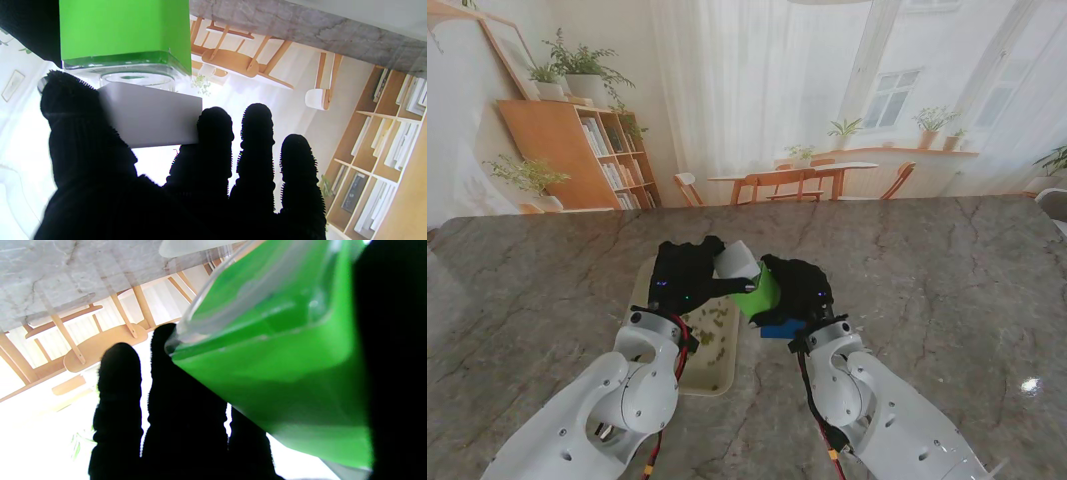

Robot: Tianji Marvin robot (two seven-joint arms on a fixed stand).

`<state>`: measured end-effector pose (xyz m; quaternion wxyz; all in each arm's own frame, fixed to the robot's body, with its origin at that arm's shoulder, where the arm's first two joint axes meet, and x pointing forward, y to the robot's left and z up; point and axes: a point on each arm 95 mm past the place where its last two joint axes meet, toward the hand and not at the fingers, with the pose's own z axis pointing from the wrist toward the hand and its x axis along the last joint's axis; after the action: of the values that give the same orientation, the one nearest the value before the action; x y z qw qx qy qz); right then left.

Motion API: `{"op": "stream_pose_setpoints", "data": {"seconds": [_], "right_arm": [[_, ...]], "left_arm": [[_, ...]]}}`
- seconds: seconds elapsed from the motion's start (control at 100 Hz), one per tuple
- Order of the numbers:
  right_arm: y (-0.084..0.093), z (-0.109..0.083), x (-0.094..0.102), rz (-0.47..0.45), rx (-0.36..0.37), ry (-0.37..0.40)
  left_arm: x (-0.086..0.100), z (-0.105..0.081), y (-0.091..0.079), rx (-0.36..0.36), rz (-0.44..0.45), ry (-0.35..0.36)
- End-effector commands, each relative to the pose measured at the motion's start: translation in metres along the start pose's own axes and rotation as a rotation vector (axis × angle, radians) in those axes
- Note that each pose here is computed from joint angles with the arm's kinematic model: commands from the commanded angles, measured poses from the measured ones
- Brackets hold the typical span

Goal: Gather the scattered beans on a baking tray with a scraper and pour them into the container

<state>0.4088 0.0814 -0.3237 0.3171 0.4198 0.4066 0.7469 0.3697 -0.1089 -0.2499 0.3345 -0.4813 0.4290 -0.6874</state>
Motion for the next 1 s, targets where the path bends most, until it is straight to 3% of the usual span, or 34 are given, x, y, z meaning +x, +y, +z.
{"op": "stream_pose_setpoints", "data": {"seconds": [0.0, 0.44, 0.61, 0.79, 0.99], "right_arm": [[-0.004, -0.003, 0.000, -0.001, 0.026, 0.007], [-0.004, -0.002, -0.001, 0.007, 0.017, 0.000], [-0.003, -0.002, -0.003, 0.028, -0.007, -0.035], [0.002, -0.003, -0.006, 0.053, -0.050, -0.086], [0.013, -0.008, -0.013, 0.038, -0.102, -0.138]], "left_arm": [[0.001, 0.000, -0.006, 0.027, -0.006, -0.003], [-0.018, -0.003, -0.037, 0.114, 0.093, -0.032], [-0.033, -0.006, -0.055, 0.134, 0.182, -0.042], [-0.057, -0.014, -0.068, 0.092, 0.287, -0.056], [-0.091, -0.023, -0.075, -0.016, 0.432, -0.077]]}}
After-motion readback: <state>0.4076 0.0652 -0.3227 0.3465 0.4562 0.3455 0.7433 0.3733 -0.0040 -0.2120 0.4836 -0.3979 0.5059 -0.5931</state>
